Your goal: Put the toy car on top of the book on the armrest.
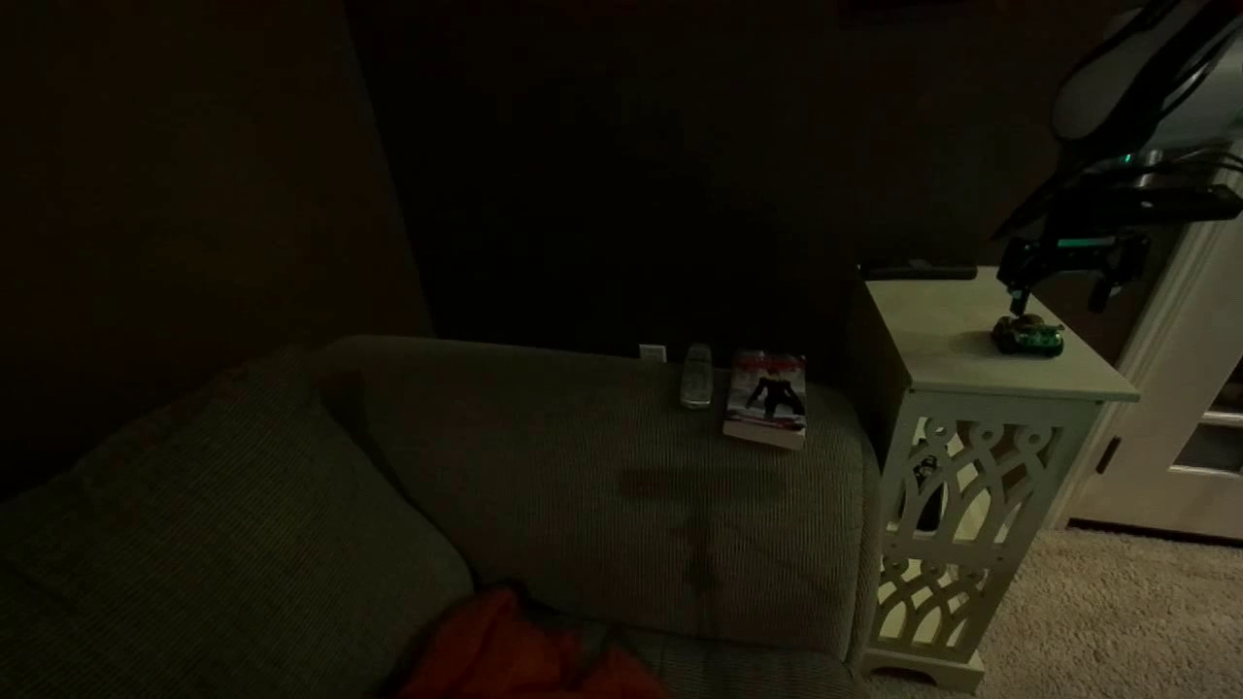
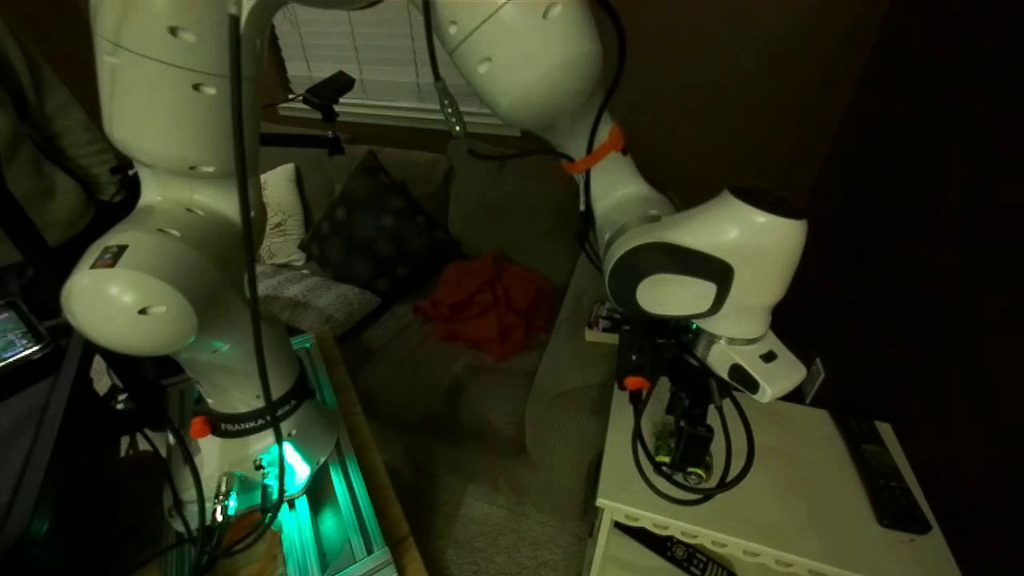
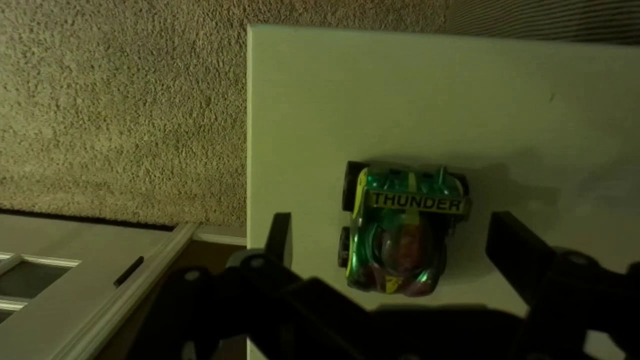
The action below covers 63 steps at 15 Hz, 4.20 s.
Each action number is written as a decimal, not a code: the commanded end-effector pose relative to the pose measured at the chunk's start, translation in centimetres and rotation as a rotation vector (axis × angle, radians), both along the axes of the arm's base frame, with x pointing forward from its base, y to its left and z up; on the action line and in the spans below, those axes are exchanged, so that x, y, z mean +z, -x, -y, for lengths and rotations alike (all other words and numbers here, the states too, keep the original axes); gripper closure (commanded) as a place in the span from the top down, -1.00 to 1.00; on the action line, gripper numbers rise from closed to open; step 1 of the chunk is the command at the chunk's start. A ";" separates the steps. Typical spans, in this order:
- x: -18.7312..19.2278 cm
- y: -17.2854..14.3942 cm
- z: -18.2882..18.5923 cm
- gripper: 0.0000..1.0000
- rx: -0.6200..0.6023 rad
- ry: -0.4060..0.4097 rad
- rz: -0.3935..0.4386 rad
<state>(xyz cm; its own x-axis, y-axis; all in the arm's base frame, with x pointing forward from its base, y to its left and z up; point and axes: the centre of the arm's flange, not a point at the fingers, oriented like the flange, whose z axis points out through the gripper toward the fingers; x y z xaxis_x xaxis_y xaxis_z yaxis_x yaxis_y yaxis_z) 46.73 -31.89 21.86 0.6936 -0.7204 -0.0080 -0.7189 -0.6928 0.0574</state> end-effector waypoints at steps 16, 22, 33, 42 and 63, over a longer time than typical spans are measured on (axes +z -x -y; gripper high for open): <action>-2.0 -2.5 0.1 -0.30 -0.008 -0.130 -0.054; -3.1 -4.7 -14.4 -0.30 0.321 -0.160 -0.179; -1.9 -8.6 -22.6 -0.30 0.663 -0.144 -0.124; -1.1 -17.7 -28.1 -0.30 1.045 -0.028 0.012; -6.5 -24.4 -25.6 -0.30 0.987 -0.104 0.156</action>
<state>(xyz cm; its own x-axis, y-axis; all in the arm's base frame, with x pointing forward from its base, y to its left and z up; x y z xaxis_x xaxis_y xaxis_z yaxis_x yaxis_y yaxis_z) 70.27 -6.68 15.74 0.9830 0.1567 0.0958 0.1623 -0.9853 -0.0541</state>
